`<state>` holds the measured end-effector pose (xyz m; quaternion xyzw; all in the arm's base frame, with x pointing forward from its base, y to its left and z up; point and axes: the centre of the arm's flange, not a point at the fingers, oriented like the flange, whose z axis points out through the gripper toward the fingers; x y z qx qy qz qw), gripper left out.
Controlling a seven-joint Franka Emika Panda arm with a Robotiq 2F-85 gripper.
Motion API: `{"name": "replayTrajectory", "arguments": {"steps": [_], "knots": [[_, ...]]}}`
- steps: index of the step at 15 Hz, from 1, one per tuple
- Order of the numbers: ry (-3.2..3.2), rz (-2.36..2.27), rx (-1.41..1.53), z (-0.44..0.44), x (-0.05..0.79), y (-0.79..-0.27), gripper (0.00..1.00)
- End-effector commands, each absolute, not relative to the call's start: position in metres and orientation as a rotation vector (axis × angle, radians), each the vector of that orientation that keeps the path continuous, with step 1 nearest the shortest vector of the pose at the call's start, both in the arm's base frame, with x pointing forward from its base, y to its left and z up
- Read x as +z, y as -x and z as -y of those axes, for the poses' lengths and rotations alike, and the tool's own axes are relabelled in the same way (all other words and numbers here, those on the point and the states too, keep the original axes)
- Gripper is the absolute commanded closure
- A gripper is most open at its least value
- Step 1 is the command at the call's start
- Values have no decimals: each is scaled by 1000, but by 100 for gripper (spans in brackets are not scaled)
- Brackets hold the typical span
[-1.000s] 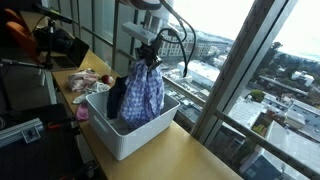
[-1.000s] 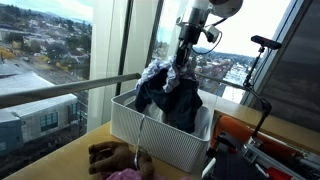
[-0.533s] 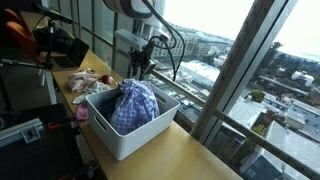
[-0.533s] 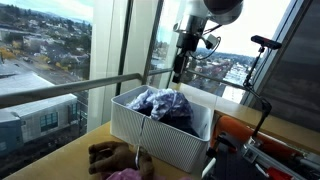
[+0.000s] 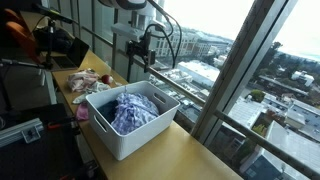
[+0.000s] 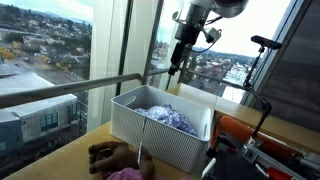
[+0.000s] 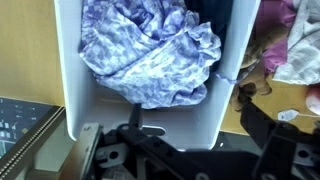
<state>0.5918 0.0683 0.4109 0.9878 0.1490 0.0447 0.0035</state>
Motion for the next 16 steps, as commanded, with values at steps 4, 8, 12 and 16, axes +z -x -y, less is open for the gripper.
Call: {"name": "replayTrajectory", "arguments": {"steps": [4,8,12,16], "knots": [[-3038,-707,224,-190,395,-525,0],[-2995,-847,201,-251,349,-486,0],[-2956,-922,190,-275,314,-464,0],[-2951,-934,165,-275,274,-470,0]]}}
